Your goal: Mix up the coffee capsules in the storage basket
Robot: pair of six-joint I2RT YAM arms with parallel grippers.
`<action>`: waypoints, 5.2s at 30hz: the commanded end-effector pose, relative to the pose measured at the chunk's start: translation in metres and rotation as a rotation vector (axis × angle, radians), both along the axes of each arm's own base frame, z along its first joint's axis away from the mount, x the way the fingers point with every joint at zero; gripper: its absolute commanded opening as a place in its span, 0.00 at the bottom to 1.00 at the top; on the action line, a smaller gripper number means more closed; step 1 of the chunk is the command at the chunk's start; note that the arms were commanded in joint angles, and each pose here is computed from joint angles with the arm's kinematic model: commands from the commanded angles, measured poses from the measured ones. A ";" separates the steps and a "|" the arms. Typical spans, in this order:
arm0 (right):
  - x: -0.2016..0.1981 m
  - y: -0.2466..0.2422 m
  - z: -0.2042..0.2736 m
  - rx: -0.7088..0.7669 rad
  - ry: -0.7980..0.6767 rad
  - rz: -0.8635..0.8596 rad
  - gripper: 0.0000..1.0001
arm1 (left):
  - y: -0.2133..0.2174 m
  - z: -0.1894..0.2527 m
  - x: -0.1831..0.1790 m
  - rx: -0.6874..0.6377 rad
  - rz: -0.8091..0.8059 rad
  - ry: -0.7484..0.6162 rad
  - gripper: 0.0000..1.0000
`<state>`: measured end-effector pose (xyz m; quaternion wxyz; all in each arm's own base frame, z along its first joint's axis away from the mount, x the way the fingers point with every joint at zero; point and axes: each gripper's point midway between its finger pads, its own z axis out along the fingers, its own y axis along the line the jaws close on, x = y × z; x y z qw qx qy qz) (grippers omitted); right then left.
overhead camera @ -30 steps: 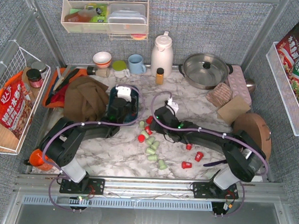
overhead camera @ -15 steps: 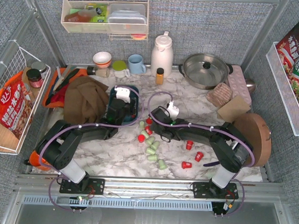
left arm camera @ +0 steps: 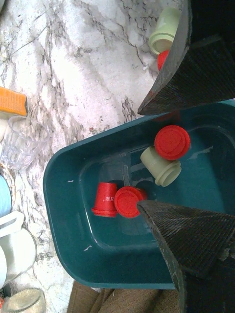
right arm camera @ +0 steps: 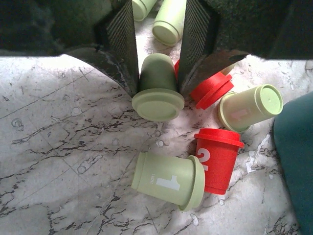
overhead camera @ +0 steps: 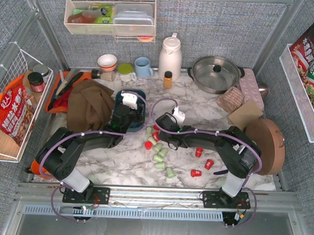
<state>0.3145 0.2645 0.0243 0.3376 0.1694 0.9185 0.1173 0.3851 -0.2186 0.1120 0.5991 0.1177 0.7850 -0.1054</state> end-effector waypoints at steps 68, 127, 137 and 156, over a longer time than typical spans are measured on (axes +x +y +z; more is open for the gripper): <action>-0.001 -0.019 0.107 -0.230 -0.441 0.842 0.53 | -0.002 -0.006 0.010 -0.173 0.045 0.066 0.47; 0.016 -0.002 0.082 -0.007 -0.301 0.855 0.19 | -0.066 0.043 -0.083 0.130 -0.638 -0.495 0.99; -0.013 -0.002 0.143 0.233 -0.466 0.729 0.19 | -0.115 0.056 -0.126 0.133 -0.861 -0.787 0.99; -0.022 0.014 0.156 0.390 -0.478 0.731 0.19 | -0.132 0.058 -0.133 0.134 -0.904 -0.805 0.64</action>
